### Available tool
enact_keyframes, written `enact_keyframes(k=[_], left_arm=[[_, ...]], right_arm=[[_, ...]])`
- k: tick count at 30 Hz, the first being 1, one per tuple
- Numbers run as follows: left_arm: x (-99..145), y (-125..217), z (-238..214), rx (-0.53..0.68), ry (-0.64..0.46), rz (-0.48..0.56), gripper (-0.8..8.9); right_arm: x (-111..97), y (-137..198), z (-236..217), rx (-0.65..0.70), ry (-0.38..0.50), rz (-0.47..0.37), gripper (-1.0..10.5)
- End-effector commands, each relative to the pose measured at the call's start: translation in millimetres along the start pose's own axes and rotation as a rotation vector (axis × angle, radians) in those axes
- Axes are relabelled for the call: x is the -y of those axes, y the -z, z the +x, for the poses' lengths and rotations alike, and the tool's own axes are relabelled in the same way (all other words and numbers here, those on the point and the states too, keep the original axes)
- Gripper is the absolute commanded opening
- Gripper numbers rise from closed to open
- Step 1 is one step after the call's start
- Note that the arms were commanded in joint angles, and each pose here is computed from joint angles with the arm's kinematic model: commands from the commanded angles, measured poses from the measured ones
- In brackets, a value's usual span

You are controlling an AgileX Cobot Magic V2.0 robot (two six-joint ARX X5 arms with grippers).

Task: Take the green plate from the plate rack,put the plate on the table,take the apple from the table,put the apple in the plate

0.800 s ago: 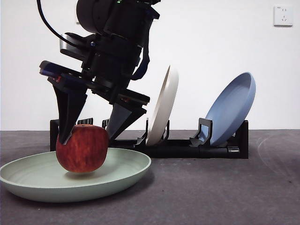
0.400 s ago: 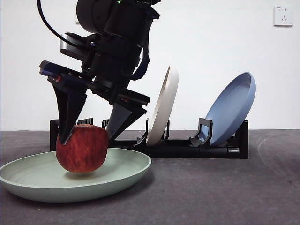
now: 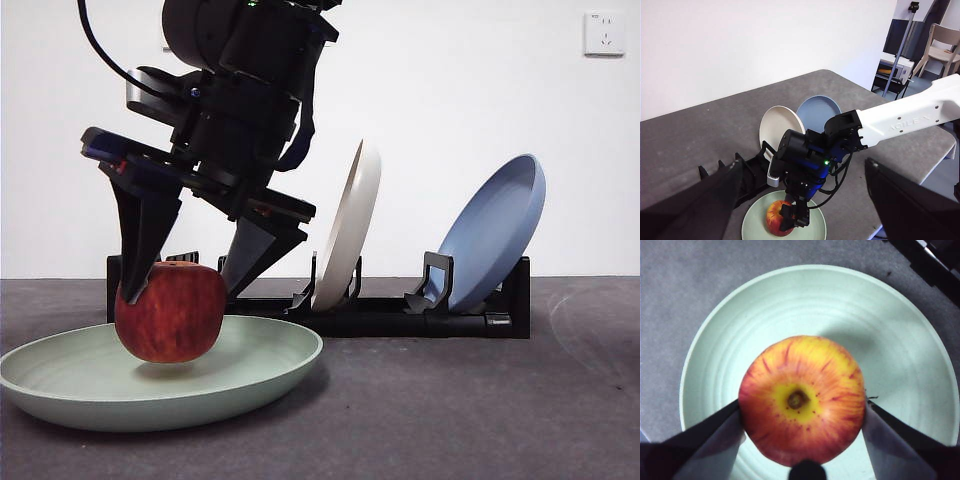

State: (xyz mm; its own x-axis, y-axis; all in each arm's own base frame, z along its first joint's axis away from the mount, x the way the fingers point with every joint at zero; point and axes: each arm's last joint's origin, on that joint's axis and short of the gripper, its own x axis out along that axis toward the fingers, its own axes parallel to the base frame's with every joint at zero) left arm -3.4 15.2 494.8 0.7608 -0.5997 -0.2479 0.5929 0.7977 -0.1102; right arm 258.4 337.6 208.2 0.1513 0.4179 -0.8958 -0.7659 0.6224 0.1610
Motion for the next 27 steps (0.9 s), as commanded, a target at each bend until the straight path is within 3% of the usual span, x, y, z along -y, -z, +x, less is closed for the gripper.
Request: enact_keyframes(k=[1,21,25,27], left_arm=[[-0.5,0.1,-1.8,0.008,-0.004,0.012,4.09],[-0.7,1.4,-1.8,-0.005,-0.006,0.015,4.09],[-0.7,1.4,-1.8,-0.004,-0.006,0.015,4.09],[-0.7,1.2,-1.8,-0.003,-0.005,0.014,4.09]], right_arm=[[-0.4,-0.6,2.6,0.001,-0.003,0.006,3.2],[3.8,5.7,29.2,-0.067,0.003,0.024,3.3],[3.8,6.1,28.9,-0.071,0.004,0.046,5.6],[4.0,7.1,28.4,-0.084,0.006,0.052,6.1]])
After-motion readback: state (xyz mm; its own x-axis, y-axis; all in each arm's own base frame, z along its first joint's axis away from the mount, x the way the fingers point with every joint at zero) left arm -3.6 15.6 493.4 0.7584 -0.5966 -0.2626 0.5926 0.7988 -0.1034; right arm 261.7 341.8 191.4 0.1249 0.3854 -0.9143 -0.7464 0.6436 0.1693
